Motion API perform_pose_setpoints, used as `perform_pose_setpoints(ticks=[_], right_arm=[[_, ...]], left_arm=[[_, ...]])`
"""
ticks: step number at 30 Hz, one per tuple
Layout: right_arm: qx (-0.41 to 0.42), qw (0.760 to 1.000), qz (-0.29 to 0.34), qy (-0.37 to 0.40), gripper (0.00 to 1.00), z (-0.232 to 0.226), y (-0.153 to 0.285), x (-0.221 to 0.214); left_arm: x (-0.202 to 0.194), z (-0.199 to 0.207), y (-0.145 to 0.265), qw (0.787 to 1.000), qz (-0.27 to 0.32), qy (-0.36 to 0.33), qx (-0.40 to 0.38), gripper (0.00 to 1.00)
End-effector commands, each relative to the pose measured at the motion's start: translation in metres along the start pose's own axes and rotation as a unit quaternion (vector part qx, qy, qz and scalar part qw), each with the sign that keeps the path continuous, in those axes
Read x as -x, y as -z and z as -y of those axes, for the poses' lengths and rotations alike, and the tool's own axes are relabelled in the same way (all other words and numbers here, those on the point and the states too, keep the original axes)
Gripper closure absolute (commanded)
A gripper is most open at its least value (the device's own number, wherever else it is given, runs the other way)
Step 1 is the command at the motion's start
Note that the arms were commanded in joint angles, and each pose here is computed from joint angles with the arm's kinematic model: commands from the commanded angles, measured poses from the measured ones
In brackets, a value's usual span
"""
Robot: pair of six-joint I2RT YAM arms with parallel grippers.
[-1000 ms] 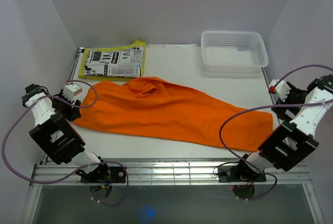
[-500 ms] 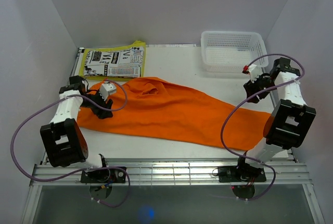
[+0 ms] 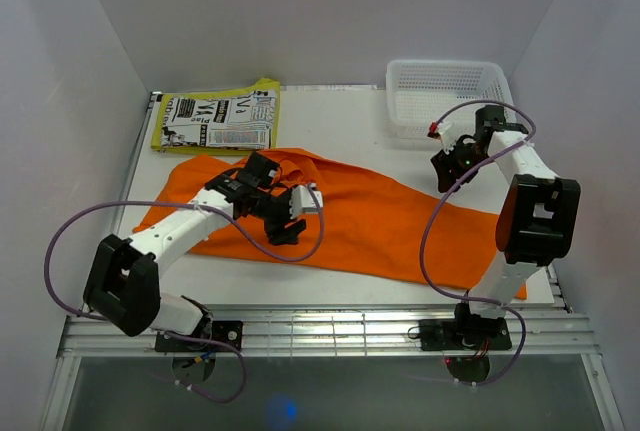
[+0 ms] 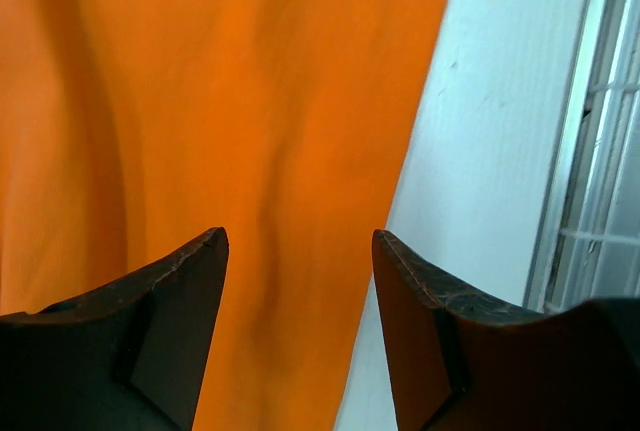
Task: Fold and stack the trousers
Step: Flatten the trousers out
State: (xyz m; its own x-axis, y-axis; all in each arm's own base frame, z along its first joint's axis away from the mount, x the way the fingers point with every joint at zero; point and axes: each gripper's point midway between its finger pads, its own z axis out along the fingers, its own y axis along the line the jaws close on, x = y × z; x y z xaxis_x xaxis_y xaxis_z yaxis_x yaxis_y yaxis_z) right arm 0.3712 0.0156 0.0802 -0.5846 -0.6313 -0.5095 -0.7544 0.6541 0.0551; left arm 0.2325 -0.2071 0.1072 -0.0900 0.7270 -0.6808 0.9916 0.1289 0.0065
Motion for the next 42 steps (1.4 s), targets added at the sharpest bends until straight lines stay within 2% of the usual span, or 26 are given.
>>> perform_pose_setpoints(ticks=[1,7,11,13,18,21,22,27,29,31,32,38,41,42], right_arm=[[-0.030,0.999,-0.040,0.012,0.38,0.013,0.021,-0.017],[-0.058,0.991,-0.121,0.005,0.22,0.040,0.080,-0.095],[-0.062,0.987,-0.143,-0.024,0.09,0.060,0.113,-0.145],[-0.058,0.987,-0.150,-0.023,0.06,0.064,0.110,-0.159],[-0.037,0.987,-0.151,-0.038,0.06,0.061,0.082,-0.177],[-0.025,0.986,-0.156,-0.047,0.14,0.059,0.070,-0.184],[-0.020,0.986,-0.160,-0.051,0.22,0.056,0.067,-0.188],[0.015,0.985,-0.166,-0.051,0.41,0.032,0.067,-0.192],[0.024,0.985,-0.161,-0.047,0.57,0.024,0.071,-0.189],[0.031,0.986,-0.157,-0.047,0.87,0.018,0.076,-0.185],[0.017,0.988,-0.151,-0.040,0.92,0.023,0.085,-0.177],[-0.031,0.995,-0.090,-0.003,0.92,0.023,0.145,-0.115],[-0.044,0.997,-0.049,0.043,0.92,-0.001,0.159,-0.075],[-0.022,0.997,-0.047,0.060,0.92,-0.021,0.149,-0.073]], left_arm=[[0.042,-0.003,-0.022,1.000,0.016,-0.010,0.005,0.30],[0.053,-0.015,-0.039,0.999,0.023,0.037,-0.006,0.29],[0.058,-0.008,-0.036,0.998,0.041,0.051,-0.011,0.28],[0.058,-0.009,-0.035,0.997,0.041,0.058,-0.006,0.28],[0.057,-0.011,-0.028,0.997,0.038,0.068,0.013,0.28],[0.055,-0.014,-0.021,0.997,0.037,0.070,0.027,0.28],[0.054,-0.016,-0.020,0.996,0.035,0.072,0.031,0.28],[0.050,-0.020,-0.012,0.995,0.032,0.078,0.045,0.28],[0.051,-0.022,-0.009,0.995,0.035,0.081,0.049,0.28],[0.050,-0.023,-0.008,0.995,0.035,0.083,0.052,0.28],[0.050,-0.025,-0.007,0.994,0.035,0.087,0.055,0.28],[0.047,-0.029,0.001,0.992,0.041,0.101,0.069,0.29],[0.045,-0.038,0.010,0.987,0.058,0.129,0.080,0.29],[0.045,-0.045,0.019,0.981,0.078,0.156,0.079,0.29]])
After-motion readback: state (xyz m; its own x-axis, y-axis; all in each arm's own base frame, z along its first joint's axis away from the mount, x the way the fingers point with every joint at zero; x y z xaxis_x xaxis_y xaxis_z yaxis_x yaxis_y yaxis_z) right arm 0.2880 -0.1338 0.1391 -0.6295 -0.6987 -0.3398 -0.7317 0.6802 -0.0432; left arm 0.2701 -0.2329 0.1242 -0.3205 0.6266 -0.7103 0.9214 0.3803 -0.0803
